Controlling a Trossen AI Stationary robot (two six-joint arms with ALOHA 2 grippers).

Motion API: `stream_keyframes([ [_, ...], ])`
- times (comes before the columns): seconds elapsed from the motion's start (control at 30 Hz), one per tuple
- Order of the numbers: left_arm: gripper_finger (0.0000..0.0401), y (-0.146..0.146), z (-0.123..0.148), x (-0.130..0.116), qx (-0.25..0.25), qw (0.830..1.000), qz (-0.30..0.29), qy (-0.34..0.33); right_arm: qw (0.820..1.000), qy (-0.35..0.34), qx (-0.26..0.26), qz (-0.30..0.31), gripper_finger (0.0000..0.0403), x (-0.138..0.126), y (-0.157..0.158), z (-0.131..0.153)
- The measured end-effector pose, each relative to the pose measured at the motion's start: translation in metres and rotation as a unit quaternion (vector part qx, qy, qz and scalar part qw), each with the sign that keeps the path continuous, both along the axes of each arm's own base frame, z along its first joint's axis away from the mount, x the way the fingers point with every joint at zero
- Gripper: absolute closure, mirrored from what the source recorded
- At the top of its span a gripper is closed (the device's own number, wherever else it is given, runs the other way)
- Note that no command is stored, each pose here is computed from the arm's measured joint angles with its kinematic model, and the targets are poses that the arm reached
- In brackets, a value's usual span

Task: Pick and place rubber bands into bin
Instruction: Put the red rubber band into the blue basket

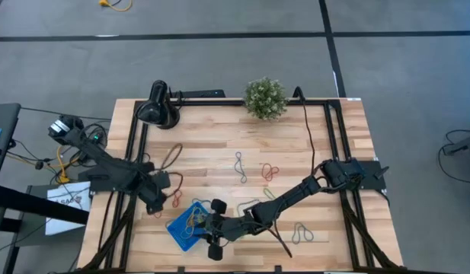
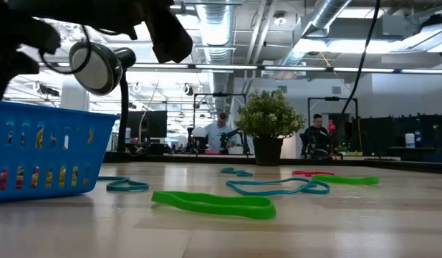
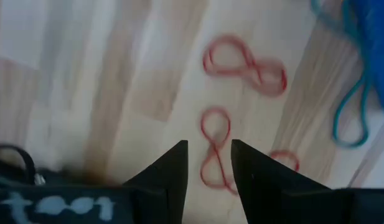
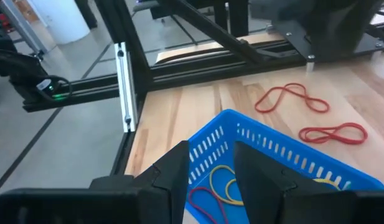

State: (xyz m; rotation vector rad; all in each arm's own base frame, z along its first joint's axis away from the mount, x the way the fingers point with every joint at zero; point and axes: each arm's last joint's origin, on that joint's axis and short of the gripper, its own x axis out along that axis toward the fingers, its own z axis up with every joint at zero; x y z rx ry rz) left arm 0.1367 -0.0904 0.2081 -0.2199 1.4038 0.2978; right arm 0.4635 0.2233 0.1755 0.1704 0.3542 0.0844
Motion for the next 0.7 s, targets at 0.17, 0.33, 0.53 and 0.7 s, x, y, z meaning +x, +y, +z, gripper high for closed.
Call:
stream_keyframes([
  [0.17,0.0289,-0.015,-0.015,0.005,0.013,1.000,0.000,0.024,1.000,-0.001,0.000,-0.002,0.0284,0.001,-0.002,0.000],
  [0.33,0.0289,-0.034,-0.032,0.014,0.015,0.999,-0.025,0.023,1.000,0.000,0.002,0.003,0.0284,0.001,-0.001,0.000],
  [0.53,0.0289,-0.033,-0.046,0.007,0.090,0.988,-0.062,0.104,1.000,0.000,0.004,0.007,0.0284,0.000,-0.001,0.000],
  [0.7,0.0289,-0.031,-0.045,0.005,0.102,0.980,-0.119,0.120,1.000,0.000,0.004,0.007,0.0284,0.001,-0.001,0.000],
])
